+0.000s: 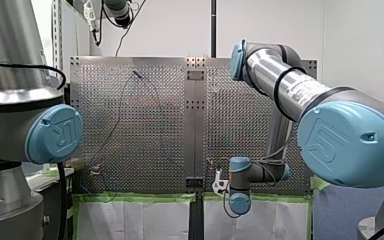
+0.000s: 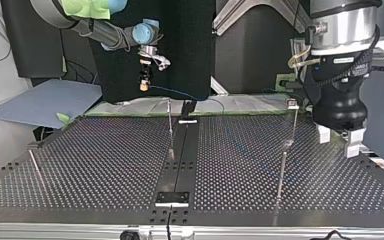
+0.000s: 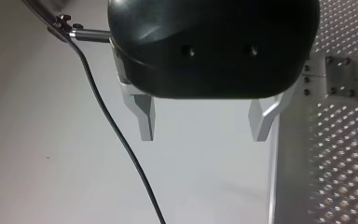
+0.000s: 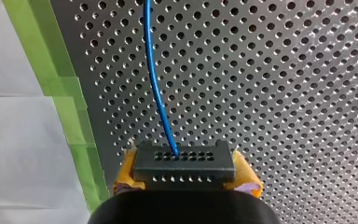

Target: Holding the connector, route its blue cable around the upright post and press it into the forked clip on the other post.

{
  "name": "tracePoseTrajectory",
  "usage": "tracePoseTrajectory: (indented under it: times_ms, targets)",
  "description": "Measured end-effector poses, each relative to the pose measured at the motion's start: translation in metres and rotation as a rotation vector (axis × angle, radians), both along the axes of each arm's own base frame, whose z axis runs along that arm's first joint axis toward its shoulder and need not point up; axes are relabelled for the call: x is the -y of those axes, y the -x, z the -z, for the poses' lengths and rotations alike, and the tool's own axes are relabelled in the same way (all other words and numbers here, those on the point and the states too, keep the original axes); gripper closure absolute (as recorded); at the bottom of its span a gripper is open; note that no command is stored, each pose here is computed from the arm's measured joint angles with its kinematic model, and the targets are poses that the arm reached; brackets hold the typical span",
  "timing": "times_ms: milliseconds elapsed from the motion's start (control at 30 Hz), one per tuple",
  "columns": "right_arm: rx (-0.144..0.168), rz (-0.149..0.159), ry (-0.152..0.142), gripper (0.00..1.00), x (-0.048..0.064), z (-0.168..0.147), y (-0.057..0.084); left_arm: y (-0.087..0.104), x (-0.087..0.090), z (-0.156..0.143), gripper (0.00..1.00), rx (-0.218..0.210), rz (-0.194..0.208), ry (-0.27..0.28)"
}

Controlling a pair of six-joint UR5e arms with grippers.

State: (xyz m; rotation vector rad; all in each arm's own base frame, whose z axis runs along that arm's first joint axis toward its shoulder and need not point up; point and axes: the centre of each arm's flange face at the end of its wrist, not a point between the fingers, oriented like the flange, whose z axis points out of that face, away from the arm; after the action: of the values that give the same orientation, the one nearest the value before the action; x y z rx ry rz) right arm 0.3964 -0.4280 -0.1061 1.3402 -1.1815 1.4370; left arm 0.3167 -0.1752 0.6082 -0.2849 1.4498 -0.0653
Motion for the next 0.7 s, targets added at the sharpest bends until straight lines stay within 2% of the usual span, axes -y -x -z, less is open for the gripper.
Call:
tracePoseTrajectory:
  times_ms: [167, 267, 433, 700]
  targets:
    - [0.0, -0.002, 0.001, 1.0, 0.0, 0.0, -0.001, 0.014, 0.001, 0.007, 0.0, -0.044, -0.011, -0.014]
    - [0.0, -0.002, 0.001, 1.0, 0.001, 0.0, -0.001, 0.014, 0.003, 0.015, 0.0, -0.081, -0.016, -0.029]
    - [0.0, -0.002, -0.001, 1.0, 0.002, 0.0, -0.002, 0.008, 0.009, 0.031, 0.0, -0.156, -0.008, -0.06]
    - [-0.002, -0.002, -0.003, 1.0, 0.002, 0.0, -0.002, -0.009, 0.021, 0.06, 0.0, -0.279, 0.029, -0.102]
